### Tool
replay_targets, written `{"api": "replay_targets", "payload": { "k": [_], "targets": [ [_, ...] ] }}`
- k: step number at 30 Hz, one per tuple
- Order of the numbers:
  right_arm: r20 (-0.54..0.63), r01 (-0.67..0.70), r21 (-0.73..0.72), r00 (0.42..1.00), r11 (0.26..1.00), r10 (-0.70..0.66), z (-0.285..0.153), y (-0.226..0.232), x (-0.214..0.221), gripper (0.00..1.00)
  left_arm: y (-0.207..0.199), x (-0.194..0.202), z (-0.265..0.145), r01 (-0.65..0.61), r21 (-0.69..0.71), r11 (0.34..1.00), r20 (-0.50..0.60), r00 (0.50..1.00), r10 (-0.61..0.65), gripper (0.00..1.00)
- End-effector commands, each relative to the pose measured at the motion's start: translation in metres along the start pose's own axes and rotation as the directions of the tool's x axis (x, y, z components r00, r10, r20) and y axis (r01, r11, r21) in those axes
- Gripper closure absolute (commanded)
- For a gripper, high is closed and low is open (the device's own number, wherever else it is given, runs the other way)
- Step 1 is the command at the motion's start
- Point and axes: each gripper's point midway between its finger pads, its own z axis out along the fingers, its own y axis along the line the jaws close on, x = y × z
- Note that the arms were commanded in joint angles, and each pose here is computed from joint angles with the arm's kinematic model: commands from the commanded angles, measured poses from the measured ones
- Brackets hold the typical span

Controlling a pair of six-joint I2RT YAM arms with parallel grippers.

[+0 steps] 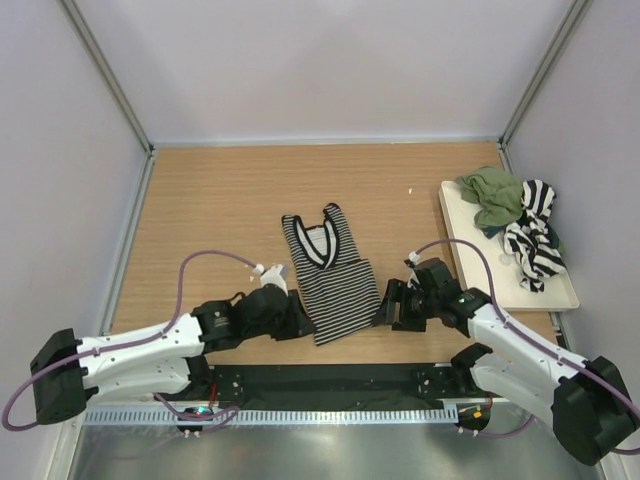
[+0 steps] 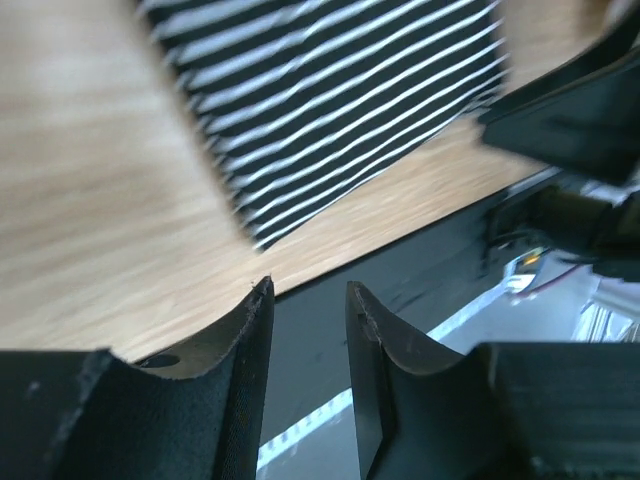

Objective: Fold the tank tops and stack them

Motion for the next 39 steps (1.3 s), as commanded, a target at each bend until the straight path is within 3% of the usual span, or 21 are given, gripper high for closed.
{"api": "replay_targets", "payload": {
  "k": [1,7,10,15,21,27,29,30,32,35,39],
  "targets": [
    [0.083,-0.04,-0.052,0.996,0.998,0.044,0.001,0.009,-0.009,0.29,-0.036,-0.048,-0.004,-0.078,0.019,0.997,0.14,0.987,0.075,0.64],
    [0.093,-0.03,-0.076,0.995,0.997,0.037,0.008,0.012,-0.012,0.24,-0.083,-0.101,0.027,-0.101,0.126,0.987,0.127,0.988,0.085,0.64],
    [0.068,-0.007,-0.07,0.998,0.998,0.012,0.016,0.014,-0.015,0.23,-0.099,-0.116,0.053,-0.126,0.129,0.984,0.107,0.988,0.112,0.65],
    [0.094,0.008,-0.093,0.996,0.996,0.001,0.027,0.022,-0.031,0.25,-0.132,-0.123,0.093,-0.126,0.272,0.954,0.049,0.992,0.117,0.67],
    [0.108,0.013,-0.145,0.994,0.989,0.002,0.036,0.03,-0.037,0.37,-0.103,-0.114,0.139,-0.023,0.322,0.946,-0.031,0.999,0.034,0.68],
    [0.066,-0.009,-0.181,0.998,0.983,0.021,0.052,0.029,-0.032,0.4,-0.071,-0.116,0.164,0.044,0.313,0.949,-0.061,0.998,-0.026,0.68],
    [0.047,-0.031,-0.154,0.998,0.988,0.038,0.058,0.02,-0.028,0.49,-0.061,-0.114,0.17,0.049,0.286,0.957,-0.071,0.997,-0.029,0.67],
    [0.045,-0.042,-0.141,0.998,0.989,0.048,0.059,0.016,-0.029,0.6,-0.053,-0.111,0.175,0.049,0.272,0.961,-0.08,0.996,-0.029,0.68],
    [0.031,-0.062,-0.114,0.997,0.992,0.066,0.059,0.007,-0.024,0.69,-0.052,-0.111,0.177,0.052,0.292,0.955,-0.08,0.996,-0.03,0.68],
    [0.015,-0.076,-0.109,0.997,0.991,0.078,0.056,0.001,-0.013,0.75,-0.044,-0.111,0.179,0.07,0.304,0.95,-0.087,0.995,-0.045,0.68],
    [-0.005,-0.075,-0.127,0.997,0.989,0.075,0.05,0.001,-0.003,0.75,-0.047,-0.118,0.183,0.03,0.316,0.948,-0.081,0.997,-0.005,0.68]
  ]
}}
